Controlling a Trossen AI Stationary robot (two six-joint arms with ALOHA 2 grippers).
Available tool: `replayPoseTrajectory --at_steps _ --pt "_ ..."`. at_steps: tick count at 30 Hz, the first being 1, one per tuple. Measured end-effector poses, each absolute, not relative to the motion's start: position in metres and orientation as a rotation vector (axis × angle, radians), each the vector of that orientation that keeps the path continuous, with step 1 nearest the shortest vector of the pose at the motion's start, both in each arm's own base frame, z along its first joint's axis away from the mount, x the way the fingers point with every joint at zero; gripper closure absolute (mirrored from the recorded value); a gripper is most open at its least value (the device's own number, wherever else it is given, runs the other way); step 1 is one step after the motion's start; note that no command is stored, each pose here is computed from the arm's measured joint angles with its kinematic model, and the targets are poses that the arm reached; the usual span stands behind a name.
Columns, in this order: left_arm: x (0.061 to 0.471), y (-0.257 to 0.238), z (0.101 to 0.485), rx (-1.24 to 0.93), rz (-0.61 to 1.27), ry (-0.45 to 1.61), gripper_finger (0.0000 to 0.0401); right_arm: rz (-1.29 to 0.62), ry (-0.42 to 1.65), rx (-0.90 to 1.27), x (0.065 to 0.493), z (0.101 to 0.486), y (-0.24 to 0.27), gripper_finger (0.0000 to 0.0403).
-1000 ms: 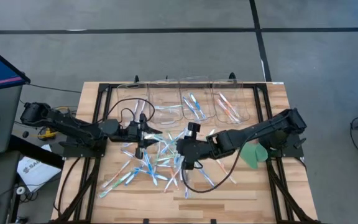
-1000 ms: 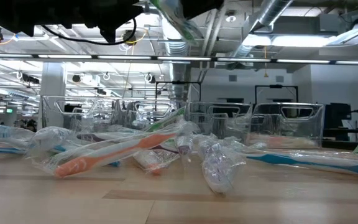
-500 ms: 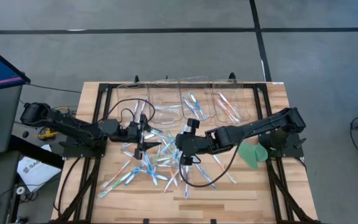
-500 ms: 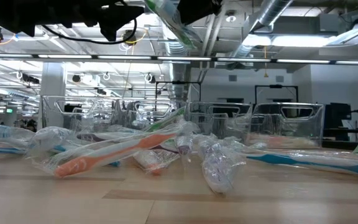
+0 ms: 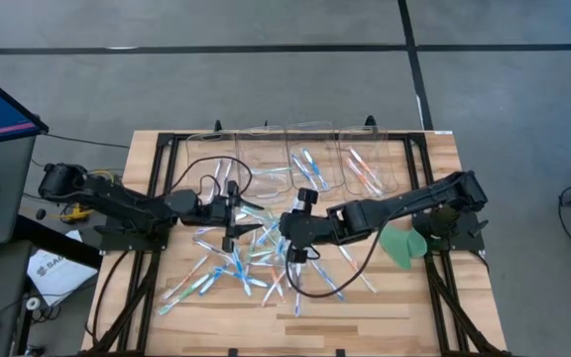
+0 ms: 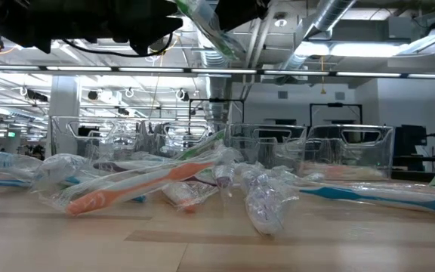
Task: Pick & Place Toothbrushes
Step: Put the green toothbrush into the middle left transparent bin
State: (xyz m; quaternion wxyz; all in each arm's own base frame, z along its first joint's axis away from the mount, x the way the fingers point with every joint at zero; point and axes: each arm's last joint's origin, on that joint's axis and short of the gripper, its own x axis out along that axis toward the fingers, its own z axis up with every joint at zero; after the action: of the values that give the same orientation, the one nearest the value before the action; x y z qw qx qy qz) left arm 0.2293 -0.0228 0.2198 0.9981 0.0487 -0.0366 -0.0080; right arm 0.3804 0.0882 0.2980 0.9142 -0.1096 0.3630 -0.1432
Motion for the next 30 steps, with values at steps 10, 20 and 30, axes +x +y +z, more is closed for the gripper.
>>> replayPoseTrajectory --at_steps 10,20,30 --pt "0.2291 -0.0259 0.2272 0.093 -0.118 -0.167 0.0246 -0.279 0.755 -0.221 0.3802 0.2976 0.0885 0.0391" --pt "0.2289 -0.0253 0.2289 0.091 -0.1 -0.184 0.028 -0.279 0.758 -0.221 0.38 0.2974 0.0884 0.039" --pt "0.2289 -0.0253 0.2289 0.091 -0.101 -0.184 0.0389 -0.278 0.758 -0.16 0.3798 0.297 0.0889 0.0318"
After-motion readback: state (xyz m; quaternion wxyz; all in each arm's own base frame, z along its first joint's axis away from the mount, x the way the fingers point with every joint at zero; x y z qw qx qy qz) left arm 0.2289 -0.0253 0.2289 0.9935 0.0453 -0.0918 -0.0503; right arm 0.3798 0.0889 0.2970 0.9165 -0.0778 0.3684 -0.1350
